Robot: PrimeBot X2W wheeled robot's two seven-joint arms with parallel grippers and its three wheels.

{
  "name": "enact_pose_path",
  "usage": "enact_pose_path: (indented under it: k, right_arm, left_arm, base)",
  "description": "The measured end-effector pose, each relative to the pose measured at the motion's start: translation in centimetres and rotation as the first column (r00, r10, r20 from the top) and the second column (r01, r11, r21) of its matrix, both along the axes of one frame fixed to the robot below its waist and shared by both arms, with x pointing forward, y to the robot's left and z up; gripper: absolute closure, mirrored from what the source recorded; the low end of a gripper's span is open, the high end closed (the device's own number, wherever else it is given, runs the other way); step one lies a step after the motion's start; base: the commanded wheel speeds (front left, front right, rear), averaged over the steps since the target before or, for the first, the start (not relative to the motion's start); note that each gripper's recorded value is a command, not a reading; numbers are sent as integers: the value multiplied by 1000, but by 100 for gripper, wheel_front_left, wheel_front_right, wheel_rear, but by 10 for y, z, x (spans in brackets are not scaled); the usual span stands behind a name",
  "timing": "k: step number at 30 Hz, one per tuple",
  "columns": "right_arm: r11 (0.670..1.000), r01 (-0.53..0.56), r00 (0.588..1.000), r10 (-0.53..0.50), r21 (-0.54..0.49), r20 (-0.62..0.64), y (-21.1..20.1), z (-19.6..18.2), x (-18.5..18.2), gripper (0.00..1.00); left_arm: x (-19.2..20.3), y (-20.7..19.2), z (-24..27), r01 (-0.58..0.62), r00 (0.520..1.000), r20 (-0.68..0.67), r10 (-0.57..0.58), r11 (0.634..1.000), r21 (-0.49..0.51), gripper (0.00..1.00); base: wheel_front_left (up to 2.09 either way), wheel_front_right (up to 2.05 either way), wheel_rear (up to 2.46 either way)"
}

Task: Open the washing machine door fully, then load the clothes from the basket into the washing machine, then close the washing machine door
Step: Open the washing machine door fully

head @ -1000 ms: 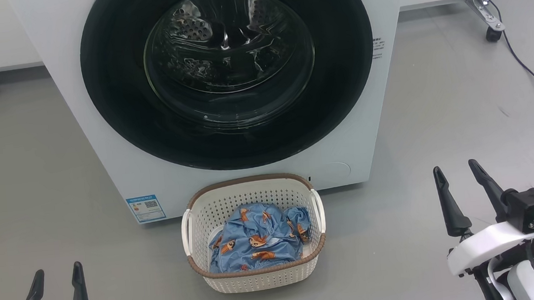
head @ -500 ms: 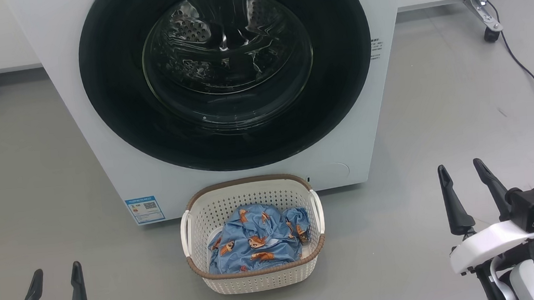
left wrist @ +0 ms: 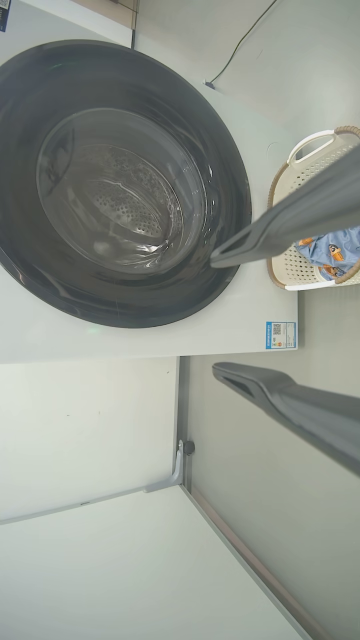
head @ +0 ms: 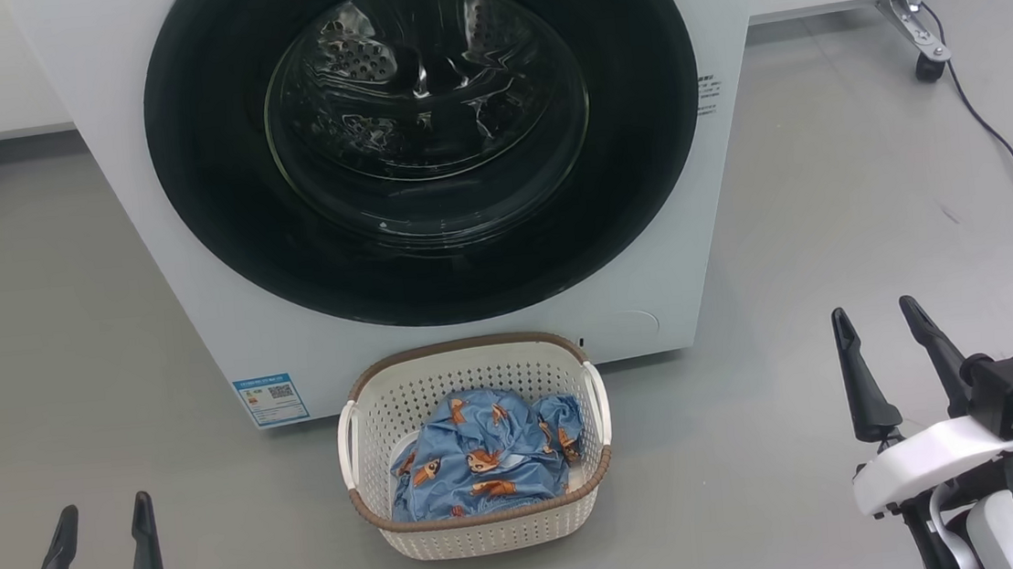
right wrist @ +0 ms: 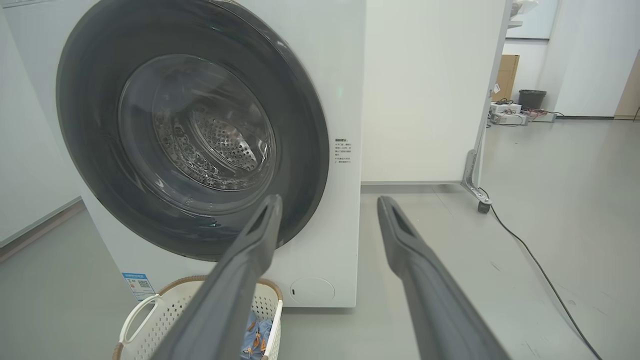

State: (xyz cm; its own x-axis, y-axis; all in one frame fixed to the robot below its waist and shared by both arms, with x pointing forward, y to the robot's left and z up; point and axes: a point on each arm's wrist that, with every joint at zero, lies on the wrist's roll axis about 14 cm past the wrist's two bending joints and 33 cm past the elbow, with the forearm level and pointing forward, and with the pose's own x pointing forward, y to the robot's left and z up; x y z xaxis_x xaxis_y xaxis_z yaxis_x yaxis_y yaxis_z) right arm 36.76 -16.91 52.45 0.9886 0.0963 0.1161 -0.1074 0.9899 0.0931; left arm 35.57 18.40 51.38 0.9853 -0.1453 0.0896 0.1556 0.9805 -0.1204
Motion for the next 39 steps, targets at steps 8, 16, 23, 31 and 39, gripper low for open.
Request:
enact_pose_path:
  k: [8, 16, 23, 31, 39]
  right_arm:
    - [1000, 6, 1000, -6, 8, 4, -1, 1, 0, 0]
    - [1000, 6, 1000, -6, 5, 3, -1, 0, 0, 0]
    - [1000, 7, 1000, -7, -1, 2, -2, -1, 0, 0]
    - [1000, 13, 1000, -13, 1, -1, -3, -2, 1, 0]
    - [1000, 8, 1000, -8, 4, -3, -1, -3, 2, 0]
  left_arm:
    - [0, 2, 0, -5, 1000, 0, 5, 1000, 0, 0]
    - [0, 1, -1, -2, 1000, -2, 2, 1000, 0, 0]
    - [1, 3, 6, -21, 1000, 18, 21, 999, -33, 0]
    - [2, 9, 7, -35, 999, 22, 35, 999, -25, 0]
    - [1, 1, 8, -7, 1000, 26, 7, 1000, -10, 0]
  base:
    - [44, 44, -88]
    - [64, 64, -128]
    - [81, 81, -161]
    - [72, 72, -143]
    - [53, 53, -105]
